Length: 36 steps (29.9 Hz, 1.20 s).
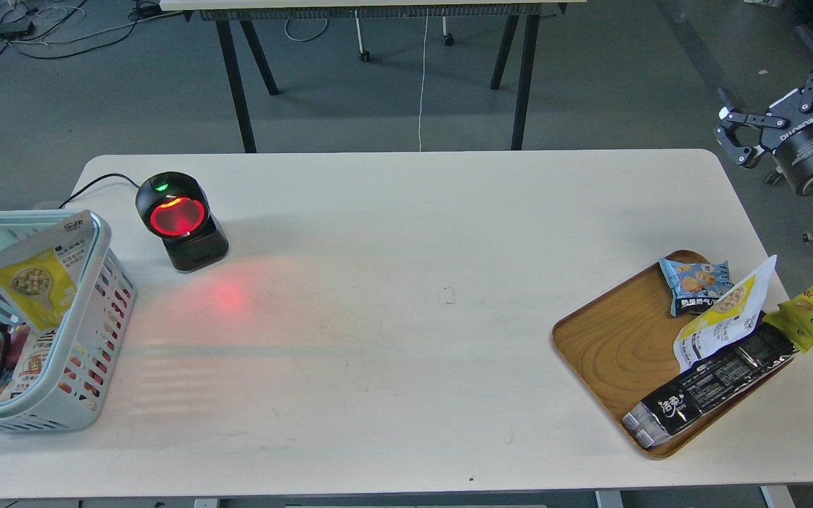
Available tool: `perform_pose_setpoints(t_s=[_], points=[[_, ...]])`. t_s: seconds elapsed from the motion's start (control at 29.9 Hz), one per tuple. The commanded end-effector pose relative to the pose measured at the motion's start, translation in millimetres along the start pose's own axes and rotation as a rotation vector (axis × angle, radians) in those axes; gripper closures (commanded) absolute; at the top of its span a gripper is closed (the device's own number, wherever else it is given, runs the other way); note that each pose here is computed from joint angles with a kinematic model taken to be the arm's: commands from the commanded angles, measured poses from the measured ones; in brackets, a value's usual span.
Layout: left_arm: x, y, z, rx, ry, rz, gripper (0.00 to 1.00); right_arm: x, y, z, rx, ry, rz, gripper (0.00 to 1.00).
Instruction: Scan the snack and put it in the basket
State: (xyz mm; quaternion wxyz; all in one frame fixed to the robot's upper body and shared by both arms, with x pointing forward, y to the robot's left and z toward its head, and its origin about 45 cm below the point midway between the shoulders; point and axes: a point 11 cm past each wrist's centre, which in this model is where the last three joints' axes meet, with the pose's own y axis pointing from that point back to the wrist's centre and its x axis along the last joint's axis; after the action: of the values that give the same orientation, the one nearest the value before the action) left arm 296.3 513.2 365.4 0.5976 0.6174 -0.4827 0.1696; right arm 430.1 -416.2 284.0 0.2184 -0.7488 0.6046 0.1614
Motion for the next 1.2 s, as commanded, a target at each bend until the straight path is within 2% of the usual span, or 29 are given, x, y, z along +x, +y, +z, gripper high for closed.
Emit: perform_pose_setpoints(t_s=[0.0, 0.17, 0.3, 0.4, 0.5, 0.63, 0.84, 0.9, 1.0, 1.17], points=[[23, 1, -1, -0.028, 0.271, 0.150, 0.01, 0, -2, -5, 0.010, 0.008, -0.001, 0.01], [73, -15, 4, -0.157, 0.587, 0.358, 0.00, -7, -12, -30, 0.098, -0.017, -0.006, 0.01], [110, -37, 31, -0.373, 0.804, 0.409, 0.00, 1, -15, -44, 0.152, -0.012, 0.023, 0.01], [131, -45, 31, -0.489, 0.977, 0.480, 0.00, 3, -20, -61, 0.197, 0.000, 0.034, 0.01], [150, -68, 36, -0.624, 1.188, 0.573, 0.00, -4, -29, -72, 0.249, -0.023, 0.018, 0.02], [148, -108, 30, -0.752, 1.496, 0.630, 0.00, -13, -36, -69, 0.274, -0.066, 0.001, 0.02], [140, -158, 16, -0.804, 1.880, 0.858, 0.00, -12, -50, -48, 0.220, -0.134, 0.023, 0.01], [133, -176, 17, -0.777, 2.025, 0.864, 0.00, -6, -53, -37, 0.193, -0.167, 0.047, 0.01], [125, -209, 39, -0.795, 2.263, 0.812, 0.00, -2, -59, -9, 0.161, -0.225, 0.073, 0.01], [117, -229, 56, -0.842, 2.465, 0.821, 0.00, -2, -64, 13, 0.154, -0.260, 0.104, 0.01]])
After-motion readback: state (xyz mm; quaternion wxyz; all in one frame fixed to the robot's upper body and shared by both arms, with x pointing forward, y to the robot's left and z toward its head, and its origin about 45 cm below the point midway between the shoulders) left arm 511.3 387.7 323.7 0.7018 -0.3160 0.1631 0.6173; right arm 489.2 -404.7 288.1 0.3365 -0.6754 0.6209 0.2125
